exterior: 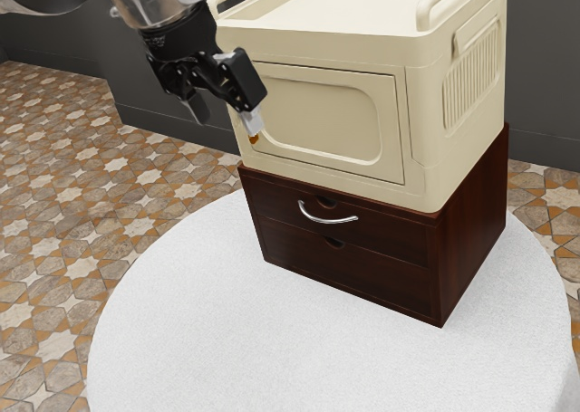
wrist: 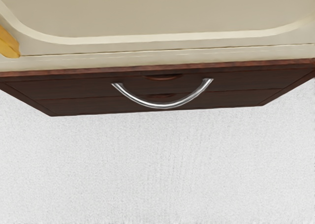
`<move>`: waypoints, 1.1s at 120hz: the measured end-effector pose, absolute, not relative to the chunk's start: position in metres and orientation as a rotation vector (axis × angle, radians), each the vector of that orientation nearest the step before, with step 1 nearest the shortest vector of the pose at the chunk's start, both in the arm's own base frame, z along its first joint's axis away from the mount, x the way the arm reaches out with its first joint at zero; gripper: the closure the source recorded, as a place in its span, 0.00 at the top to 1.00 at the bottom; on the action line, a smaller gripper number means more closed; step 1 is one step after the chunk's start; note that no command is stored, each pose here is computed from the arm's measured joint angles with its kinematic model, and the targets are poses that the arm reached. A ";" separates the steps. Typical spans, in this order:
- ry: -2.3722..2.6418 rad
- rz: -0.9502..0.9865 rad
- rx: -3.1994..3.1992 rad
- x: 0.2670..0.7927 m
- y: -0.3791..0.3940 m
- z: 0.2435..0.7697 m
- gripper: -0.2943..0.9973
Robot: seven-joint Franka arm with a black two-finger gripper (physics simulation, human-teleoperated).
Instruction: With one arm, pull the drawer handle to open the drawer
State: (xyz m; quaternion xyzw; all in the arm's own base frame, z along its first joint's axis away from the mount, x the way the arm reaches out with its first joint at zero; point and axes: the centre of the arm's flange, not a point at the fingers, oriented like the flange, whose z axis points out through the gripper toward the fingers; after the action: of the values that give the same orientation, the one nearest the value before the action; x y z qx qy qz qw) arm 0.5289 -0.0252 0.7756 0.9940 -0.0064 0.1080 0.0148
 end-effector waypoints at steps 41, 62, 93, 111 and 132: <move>-0.166 0.184 3.170 0.504 0.028 0.710 0.77; -0.564 0.366 3.228 0.519 0.013 0.673 0.77; -1.114 0.543 3.152 0.528 0.003 0.652 0.77; -1.351 0.535 3.088 0.520 -0.003 0.630 0.77; -1.635 0.480 2.963 0.520 -0.038 0.608 0.77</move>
State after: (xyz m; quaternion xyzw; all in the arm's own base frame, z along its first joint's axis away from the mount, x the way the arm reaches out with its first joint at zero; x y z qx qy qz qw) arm 0.5203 -0.0384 0.6082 0.8585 -0.4739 0.1391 -0.1378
